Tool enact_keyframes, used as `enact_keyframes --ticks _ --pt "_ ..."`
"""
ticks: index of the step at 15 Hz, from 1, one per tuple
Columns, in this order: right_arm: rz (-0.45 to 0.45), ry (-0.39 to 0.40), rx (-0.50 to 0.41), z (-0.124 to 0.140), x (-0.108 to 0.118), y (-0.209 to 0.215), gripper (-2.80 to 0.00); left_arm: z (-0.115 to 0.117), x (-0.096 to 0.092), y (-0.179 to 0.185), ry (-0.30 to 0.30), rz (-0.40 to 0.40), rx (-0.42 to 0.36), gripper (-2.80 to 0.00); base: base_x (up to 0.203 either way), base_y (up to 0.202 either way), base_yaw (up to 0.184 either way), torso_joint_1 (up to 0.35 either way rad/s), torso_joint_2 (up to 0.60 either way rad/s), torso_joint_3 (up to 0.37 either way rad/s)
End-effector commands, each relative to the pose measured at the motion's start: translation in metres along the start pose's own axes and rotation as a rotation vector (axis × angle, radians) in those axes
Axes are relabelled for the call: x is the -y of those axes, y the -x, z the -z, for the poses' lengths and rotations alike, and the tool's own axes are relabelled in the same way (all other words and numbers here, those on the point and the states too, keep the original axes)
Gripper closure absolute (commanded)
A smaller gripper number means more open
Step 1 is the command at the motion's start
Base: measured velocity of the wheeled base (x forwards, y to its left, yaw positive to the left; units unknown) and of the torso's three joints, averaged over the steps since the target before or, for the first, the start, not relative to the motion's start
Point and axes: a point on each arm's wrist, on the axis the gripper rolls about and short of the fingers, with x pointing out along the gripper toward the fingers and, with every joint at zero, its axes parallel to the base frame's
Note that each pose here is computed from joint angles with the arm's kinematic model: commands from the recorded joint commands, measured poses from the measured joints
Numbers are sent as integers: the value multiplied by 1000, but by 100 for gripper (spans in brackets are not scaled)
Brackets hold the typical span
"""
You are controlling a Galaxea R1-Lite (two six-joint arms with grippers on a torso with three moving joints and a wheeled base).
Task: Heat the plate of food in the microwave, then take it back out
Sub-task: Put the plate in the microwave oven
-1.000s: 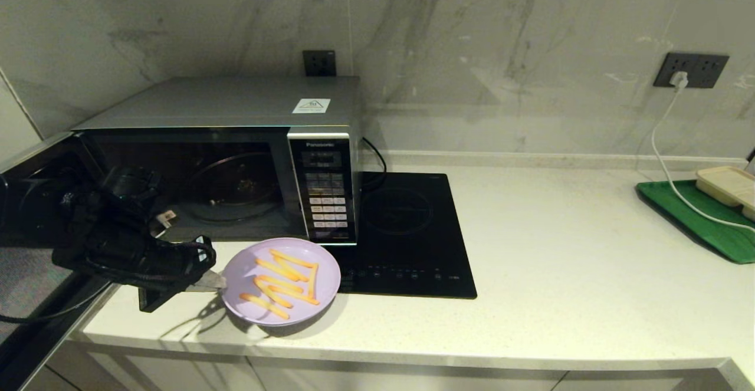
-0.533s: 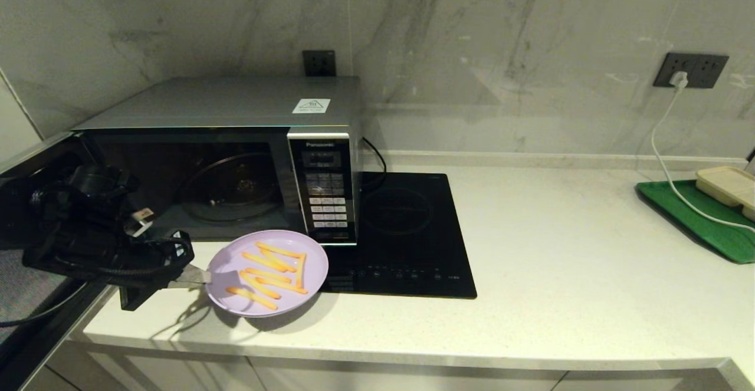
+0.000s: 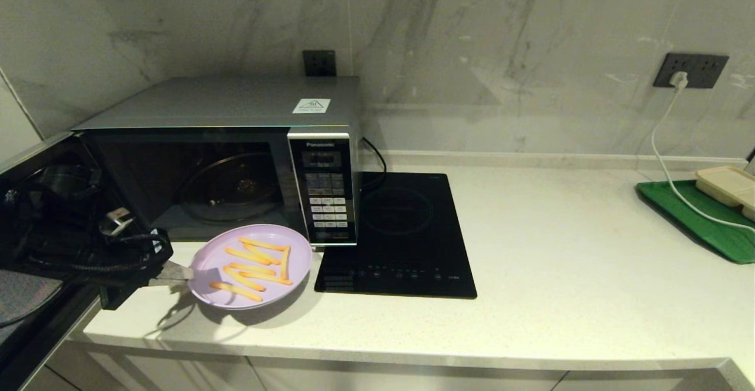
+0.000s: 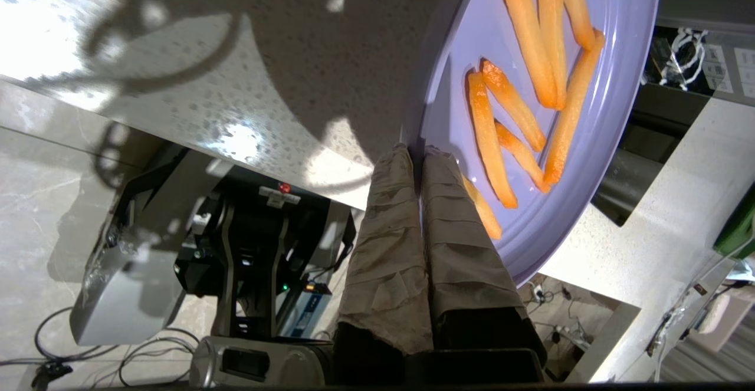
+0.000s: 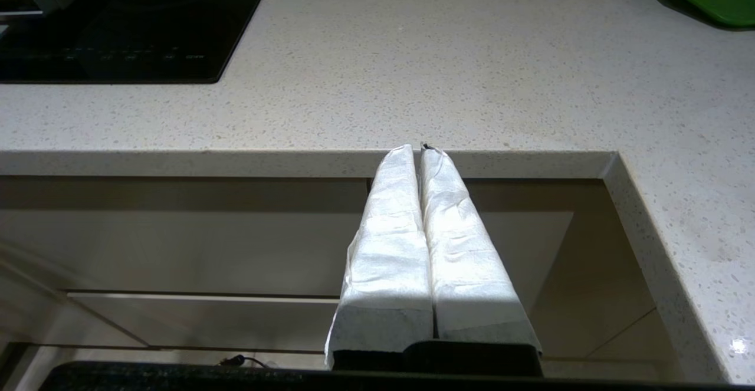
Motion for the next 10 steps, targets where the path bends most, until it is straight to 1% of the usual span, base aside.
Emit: enact_keyframes --ticks 1,3,6,10 --pt "0 0 -2 0 0 0 0 -4 -4 2 13 6 8 0 0 0 0 0 0 0" --pt "-1 0 -2 0 0 0 0 -9 -6 3 22 19 12 0 0 0 0 0 0 0" --pt "0 0 -2 0 0 0 0 -16 -3 5 28 29 34 0 0 0 0 0 0 0" --pt "-2 0 -2 0 0 0 0 -31 -6 6 77 31 64 0 0 0 0 0 0 0"
